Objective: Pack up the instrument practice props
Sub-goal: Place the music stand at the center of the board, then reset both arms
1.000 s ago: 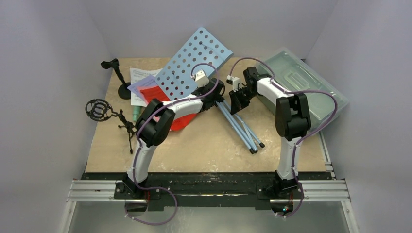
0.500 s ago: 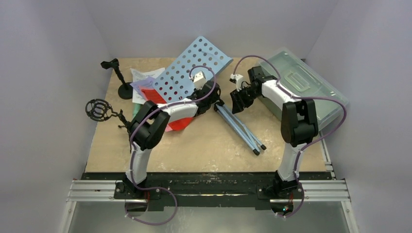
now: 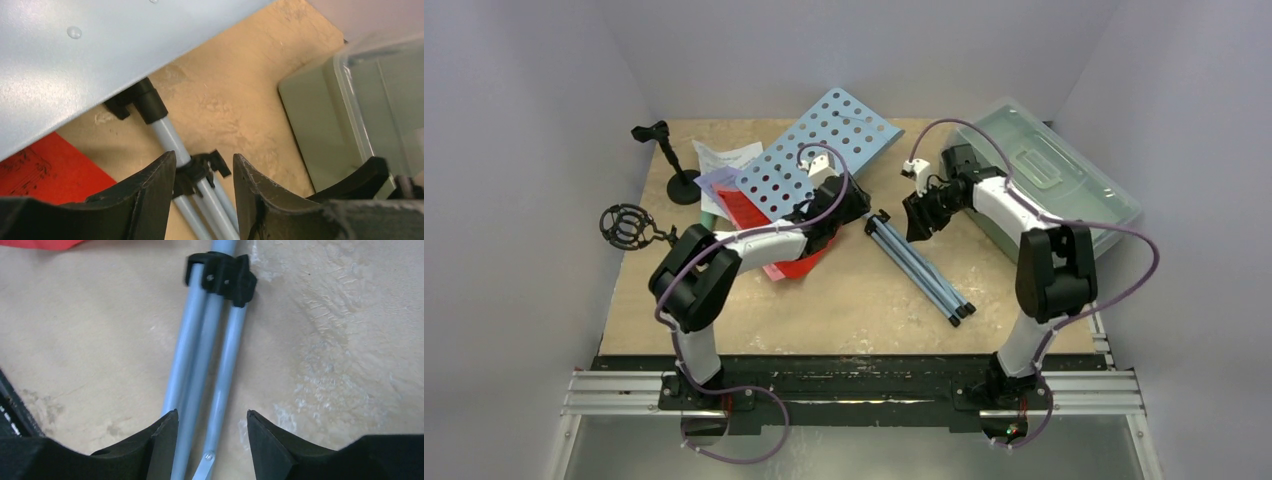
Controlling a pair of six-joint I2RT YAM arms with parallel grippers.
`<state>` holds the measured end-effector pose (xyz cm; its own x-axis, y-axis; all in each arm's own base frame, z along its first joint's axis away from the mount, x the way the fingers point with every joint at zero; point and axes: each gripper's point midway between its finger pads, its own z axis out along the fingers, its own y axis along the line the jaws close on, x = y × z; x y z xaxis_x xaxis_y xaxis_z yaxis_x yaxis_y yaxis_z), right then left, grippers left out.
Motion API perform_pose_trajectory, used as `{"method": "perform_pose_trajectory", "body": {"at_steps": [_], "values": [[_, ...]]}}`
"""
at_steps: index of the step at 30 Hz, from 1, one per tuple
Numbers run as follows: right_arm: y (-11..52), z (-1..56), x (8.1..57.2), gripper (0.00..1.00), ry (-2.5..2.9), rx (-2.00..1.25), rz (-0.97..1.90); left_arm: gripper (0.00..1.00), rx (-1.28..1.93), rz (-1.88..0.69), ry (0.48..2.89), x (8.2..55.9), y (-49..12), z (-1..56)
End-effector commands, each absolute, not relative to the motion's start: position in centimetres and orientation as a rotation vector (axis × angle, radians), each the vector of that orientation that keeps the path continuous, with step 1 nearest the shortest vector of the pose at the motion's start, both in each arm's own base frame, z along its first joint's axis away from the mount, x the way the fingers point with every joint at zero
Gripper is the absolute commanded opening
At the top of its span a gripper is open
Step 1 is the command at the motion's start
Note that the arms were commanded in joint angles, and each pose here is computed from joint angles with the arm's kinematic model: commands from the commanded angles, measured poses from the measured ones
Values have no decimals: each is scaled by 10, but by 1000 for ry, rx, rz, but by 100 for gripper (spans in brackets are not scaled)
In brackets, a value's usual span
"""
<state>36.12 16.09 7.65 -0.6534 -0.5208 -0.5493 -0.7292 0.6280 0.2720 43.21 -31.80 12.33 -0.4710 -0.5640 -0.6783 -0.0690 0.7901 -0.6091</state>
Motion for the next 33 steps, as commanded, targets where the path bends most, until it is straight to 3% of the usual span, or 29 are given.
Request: {"method": "perform_pose_trajectory", "body": {"at_steps": [1,4,7,13,19,24,33], "values": [[165,161,348,59,2124,-1083,628,47,-239,-904,1842,400,-335,205],[162,203,328,73,1981,-1086,585,56,2,-1026,1751,360,-337,244],[155,251,320,96,1846,-987,508,78,144,-1090,1713,327,-325,270],[137,361,299,99,1649,-701,485,98,240,-963,1686,302,-266,318],[113,436,281,99,1584,-498,410,100,211,-630,1656,285,-195,373],[108,460,250,99,1487,-571,352,100,119,-588,1584,264,-162,406],[66,485,224,99,1454,-240,269,100,120,-618,1560,250,-157,422]]}}
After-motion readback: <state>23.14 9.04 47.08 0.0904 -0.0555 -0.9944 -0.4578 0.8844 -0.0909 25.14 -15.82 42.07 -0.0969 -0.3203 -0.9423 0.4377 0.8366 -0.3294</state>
